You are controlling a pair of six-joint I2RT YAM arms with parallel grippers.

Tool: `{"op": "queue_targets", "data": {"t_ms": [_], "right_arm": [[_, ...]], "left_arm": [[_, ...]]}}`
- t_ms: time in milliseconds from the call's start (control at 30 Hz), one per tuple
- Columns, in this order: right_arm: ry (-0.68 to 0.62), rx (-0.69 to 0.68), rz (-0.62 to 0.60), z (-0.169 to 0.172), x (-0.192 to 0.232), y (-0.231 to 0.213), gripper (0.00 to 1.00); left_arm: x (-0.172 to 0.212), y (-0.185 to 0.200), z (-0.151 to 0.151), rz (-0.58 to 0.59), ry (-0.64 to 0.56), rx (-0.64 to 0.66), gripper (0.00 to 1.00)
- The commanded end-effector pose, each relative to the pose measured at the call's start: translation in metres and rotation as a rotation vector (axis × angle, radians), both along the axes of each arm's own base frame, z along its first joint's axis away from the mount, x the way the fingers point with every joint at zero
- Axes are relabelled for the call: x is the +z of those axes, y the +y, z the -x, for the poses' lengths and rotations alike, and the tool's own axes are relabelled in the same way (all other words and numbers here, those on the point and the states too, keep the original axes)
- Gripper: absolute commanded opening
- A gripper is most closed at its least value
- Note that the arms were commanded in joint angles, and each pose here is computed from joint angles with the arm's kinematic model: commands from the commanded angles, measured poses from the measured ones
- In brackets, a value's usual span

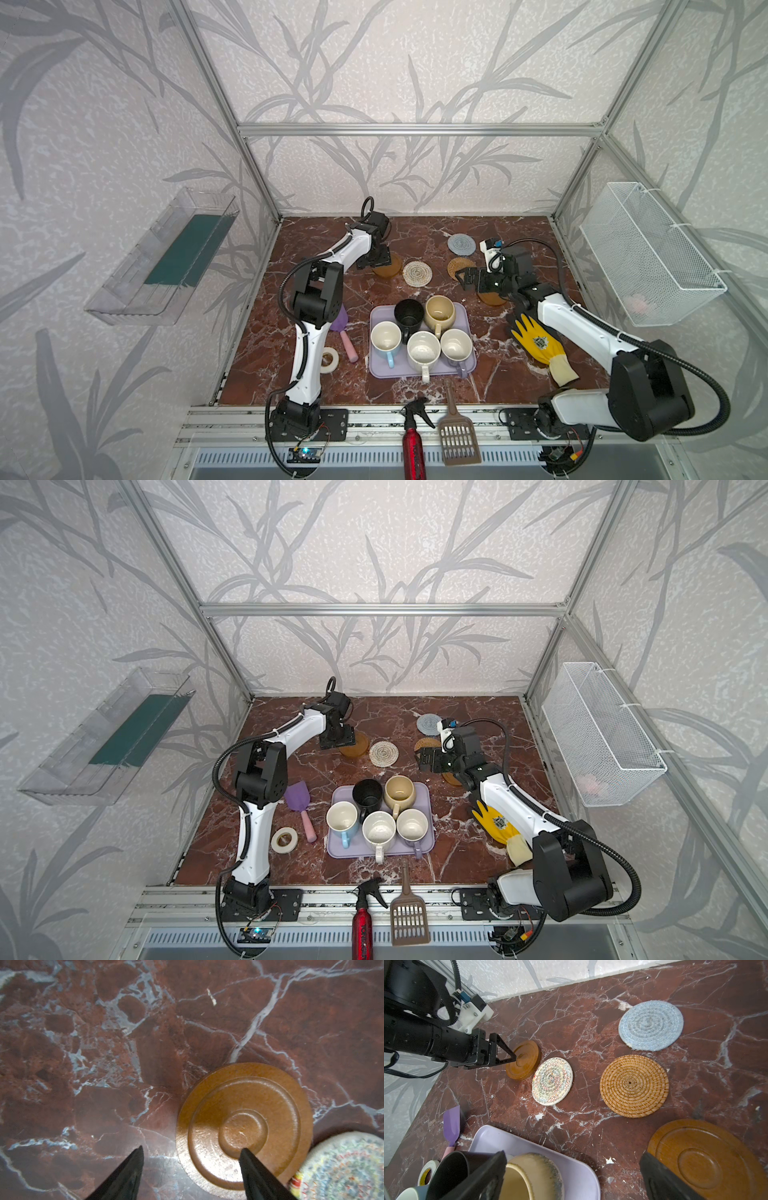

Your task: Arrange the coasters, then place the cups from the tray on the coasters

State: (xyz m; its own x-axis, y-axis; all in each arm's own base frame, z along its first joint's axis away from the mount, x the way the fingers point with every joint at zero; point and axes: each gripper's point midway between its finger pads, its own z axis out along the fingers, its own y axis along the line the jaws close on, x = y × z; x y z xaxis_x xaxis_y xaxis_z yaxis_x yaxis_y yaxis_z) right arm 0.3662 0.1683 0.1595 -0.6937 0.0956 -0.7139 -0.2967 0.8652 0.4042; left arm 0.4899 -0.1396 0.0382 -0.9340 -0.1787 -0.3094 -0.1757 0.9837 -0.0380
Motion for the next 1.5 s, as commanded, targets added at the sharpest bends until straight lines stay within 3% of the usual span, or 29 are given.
{"op": "queue_targets", "data": {"t_ms": [0,233,367,500,700,1000,1467], "right_arm": [[-0.02,0.018,-0.035,-0.004,0.017,0.008,0.99],[-0.008,0.053,-0.066,-0.003,0.02,0.017,0.99],[-0.031,0.14,-0.07,0.003,0.026,0.036,0.99],[0.001,0.247,0.026,0.011,0.02,0.054,0.99],[0.023,0.319,-0.011,0.019,0.021,0.082,0.99],[0.044,0.421,0.042,0.033,0.016,0.131,0.99],[0.066,0.431,0.053,0.034,0.015,0.167,1.0]], "left_arm": [[-0.006,0.004,0.001,-0.051,0.029,-0.008,0.72],[-0.018,0.002,-0.002,-0.05,0.051,-0.006,0.7],[-0.023,0.004,-0.001,-0.063,0.067,0.006,0.6],[-0.022,0.014,0.004,-0.1,0.082,0.049,0.56],[-0.018,0.028,0.013,-0.123,0.089,0.075,0.5],[-0.018,0.059,0.034,-0.106,0.096,0.131,0.48],[-0.014,0.082,0.051,-0.074,0.093,0.157,0.48]]}}
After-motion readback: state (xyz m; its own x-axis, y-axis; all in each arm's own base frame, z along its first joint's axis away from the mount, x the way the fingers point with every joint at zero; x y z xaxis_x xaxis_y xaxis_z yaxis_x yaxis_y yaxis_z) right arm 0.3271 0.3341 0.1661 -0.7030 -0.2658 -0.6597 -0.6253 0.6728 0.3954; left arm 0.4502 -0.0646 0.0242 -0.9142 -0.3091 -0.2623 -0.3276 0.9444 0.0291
